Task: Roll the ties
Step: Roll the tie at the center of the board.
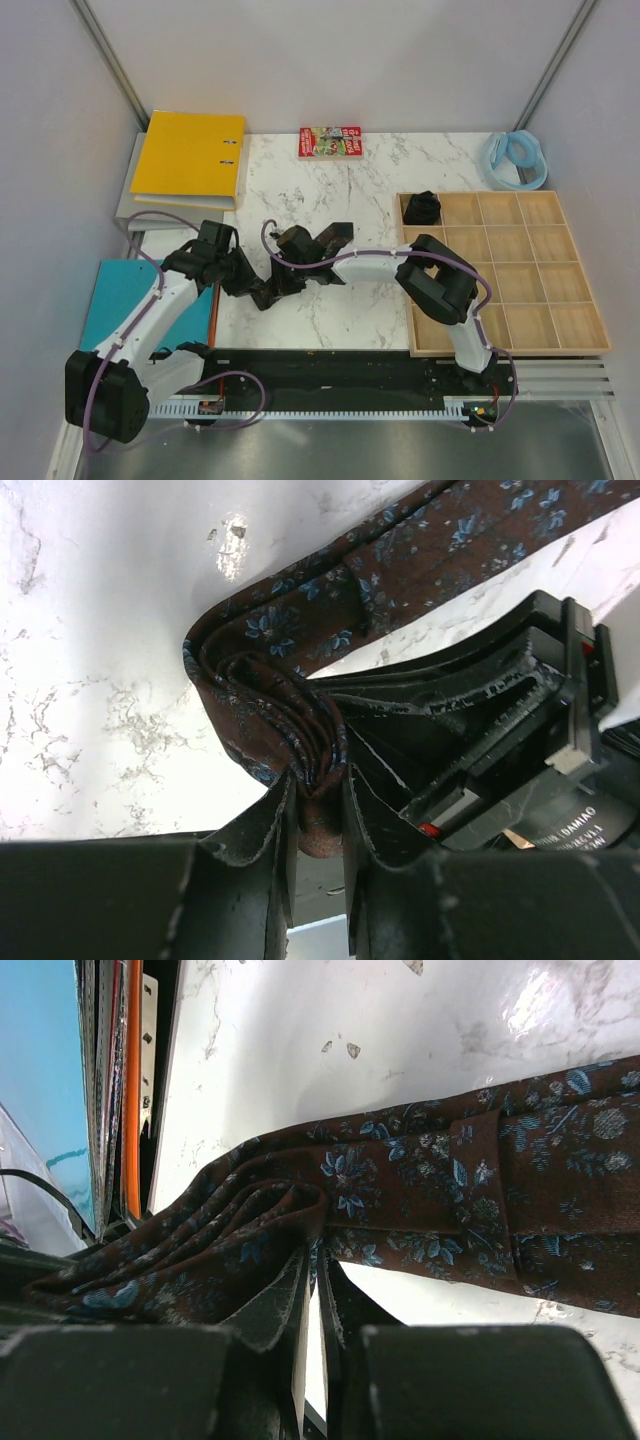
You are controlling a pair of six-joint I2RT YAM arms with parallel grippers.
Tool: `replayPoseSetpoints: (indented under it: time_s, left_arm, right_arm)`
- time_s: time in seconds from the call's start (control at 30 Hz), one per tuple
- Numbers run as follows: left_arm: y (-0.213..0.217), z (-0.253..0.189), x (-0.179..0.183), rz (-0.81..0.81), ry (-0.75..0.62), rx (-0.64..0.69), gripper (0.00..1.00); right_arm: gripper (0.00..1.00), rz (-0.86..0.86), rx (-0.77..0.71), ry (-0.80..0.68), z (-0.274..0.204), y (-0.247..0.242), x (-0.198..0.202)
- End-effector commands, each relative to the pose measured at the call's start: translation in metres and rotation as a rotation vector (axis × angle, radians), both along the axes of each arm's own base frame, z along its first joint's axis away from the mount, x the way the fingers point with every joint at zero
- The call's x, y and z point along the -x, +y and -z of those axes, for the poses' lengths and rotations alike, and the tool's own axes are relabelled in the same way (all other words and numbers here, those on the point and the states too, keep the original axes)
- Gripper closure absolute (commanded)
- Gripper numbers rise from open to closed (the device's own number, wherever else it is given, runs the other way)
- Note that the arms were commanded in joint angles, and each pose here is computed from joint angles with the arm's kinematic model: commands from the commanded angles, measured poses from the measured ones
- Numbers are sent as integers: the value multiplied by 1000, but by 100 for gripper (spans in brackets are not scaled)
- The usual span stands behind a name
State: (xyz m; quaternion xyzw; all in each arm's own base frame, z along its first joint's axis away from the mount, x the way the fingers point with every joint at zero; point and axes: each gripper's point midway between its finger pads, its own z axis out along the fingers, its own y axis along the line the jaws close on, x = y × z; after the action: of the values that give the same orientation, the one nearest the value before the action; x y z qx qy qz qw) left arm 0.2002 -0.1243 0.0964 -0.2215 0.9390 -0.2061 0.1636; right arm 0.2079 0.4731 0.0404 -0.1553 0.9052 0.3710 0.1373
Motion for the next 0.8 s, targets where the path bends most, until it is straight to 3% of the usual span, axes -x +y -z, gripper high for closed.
replayPoseSetpoints:
  time_s: [0.0,0.33,0.77]
  left_arm:
    - [-5,-9,-15,54,-49,-5,98]
    - [-3,10,-29,52,-9,-52,98]
    - [0,25,-53,61,28,-125,98]
  right_arm:
    - [86,-5,-47,-4,-11,15,1]
    - [87,14,-15,7,3,12,-3]
    - [83,51,140,-47,-4,-43,-21]
